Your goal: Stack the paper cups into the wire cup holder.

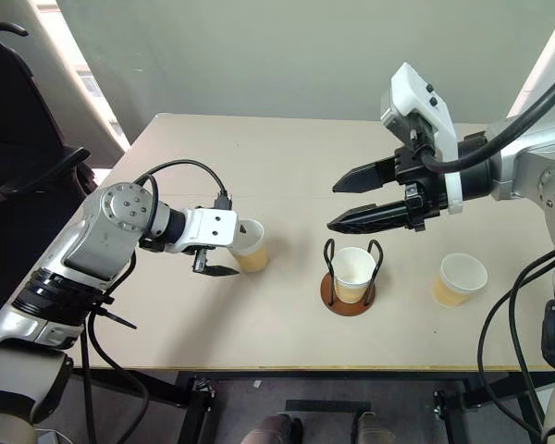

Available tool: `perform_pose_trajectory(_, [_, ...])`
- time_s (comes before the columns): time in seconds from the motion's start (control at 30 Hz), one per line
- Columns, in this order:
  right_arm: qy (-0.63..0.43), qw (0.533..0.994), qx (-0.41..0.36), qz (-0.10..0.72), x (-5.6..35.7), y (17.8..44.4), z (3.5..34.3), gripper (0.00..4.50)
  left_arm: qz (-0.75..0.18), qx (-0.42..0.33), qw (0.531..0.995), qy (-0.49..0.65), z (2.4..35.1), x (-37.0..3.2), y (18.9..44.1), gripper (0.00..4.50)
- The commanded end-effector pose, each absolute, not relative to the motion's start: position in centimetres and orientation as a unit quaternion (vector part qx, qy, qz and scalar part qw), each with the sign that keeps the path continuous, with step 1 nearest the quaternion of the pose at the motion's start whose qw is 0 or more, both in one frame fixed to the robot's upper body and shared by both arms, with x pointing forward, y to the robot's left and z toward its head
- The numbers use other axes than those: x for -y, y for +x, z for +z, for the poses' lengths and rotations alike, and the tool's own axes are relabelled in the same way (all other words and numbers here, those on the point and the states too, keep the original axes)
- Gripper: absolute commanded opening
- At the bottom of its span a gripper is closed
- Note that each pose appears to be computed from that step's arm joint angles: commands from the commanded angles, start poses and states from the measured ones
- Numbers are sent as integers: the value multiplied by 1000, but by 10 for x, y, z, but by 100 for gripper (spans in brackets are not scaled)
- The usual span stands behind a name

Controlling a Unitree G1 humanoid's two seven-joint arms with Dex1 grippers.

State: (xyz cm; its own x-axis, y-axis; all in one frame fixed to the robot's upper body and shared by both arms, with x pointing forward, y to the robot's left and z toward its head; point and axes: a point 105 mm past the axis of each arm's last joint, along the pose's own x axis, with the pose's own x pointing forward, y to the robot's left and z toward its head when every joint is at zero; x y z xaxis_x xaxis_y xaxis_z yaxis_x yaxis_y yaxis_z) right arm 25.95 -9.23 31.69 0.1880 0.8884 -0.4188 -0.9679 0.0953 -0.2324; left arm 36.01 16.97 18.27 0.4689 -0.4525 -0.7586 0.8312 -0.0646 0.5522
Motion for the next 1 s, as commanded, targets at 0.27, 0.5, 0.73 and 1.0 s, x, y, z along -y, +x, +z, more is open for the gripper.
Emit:
perform_pose_trajectory(0.27, [-239, 737, -69, 628, 94, 252, 324, 309, -478, -152, 661, 558, 174, -164, 376, 287])
perform_pose_trajectory(0.5, [-239, 739, -71, 626, 97, 253, 324, 309, -517, -126, 655, 537, 184, -154, 369, 44])
perform_pose_trajectory(0.73, [-239, 740, -51, 626, 100, 252, 326, 309, -551, -104, 649, 515, 203, -151, 360, 3])
perform_pose_trajectory(1.0, [-245, 753, -21, 610, 115, 258, 322, 309, -596, -49, 636, 488, 253, -126, 349, 3])
